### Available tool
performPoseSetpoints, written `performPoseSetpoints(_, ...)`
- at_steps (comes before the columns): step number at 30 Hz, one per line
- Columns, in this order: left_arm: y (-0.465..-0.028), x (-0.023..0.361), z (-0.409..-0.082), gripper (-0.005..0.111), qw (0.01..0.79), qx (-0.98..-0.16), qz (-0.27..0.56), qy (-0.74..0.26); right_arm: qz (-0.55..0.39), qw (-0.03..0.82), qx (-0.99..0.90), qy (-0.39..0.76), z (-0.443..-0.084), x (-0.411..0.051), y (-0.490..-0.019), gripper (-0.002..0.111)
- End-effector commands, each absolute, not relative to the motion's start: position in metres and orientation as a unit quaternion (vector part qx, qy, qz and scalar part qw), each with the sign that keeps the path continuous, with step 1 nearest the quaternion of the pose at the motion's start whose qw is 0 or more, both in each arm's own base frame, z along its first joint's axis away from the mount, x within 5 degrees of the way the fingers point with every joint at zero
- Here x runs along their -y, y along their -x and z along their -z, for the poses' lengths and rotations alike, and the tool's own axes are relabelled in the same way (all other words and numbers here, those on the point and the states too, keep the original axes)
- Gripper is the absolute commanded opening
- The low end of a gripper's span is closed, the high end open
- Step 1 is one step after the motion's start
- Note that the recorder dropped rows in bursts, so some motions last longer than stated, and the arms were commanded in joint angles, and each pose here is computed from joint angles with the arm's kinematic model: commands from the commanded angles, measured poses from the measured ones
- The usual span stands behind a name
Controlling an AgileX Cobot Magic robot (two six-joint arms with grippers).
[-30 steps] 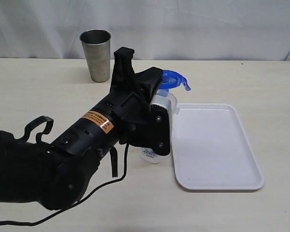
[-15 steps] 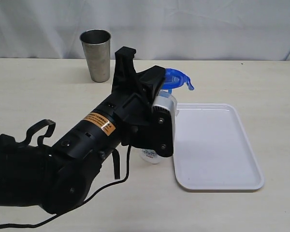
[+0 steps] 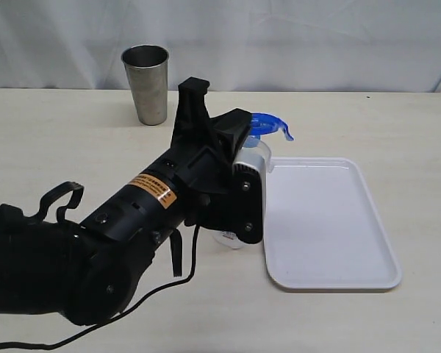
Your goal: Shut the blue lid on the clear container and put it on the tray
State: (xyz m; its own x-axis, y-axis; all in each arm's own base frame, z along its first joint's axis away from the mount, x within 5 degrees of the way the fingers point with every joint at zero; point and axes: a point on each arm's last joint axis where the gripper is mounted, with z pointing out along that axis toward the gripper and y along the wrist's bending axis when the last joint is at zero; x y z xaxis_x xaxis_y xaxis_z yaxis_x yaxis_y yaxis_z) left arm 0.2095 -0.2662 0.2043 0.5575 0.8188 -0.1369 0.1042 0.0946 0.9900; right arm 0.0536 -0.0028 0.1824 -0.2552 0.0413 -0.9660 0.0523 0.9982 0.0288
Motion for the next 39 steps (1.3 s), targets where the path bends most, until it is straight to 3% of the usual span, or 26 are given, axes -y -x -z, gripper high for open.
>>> performPoseSetpoints(1,-0.209,0.265,-0.2,0.0,0.622,-0.398,-0.268,-0.619,0.005,0.612,-0.791,-0.028,-0.182,0.003,-0.053,0.004)
performPoseSetpoints(39,-0.197,0.27,-0.193,0.0,0.595,-0.432,-0.252,-0.629,0.005,0.612,-0.791,-0.028,-0.182,0.003,-0.053,0.004)
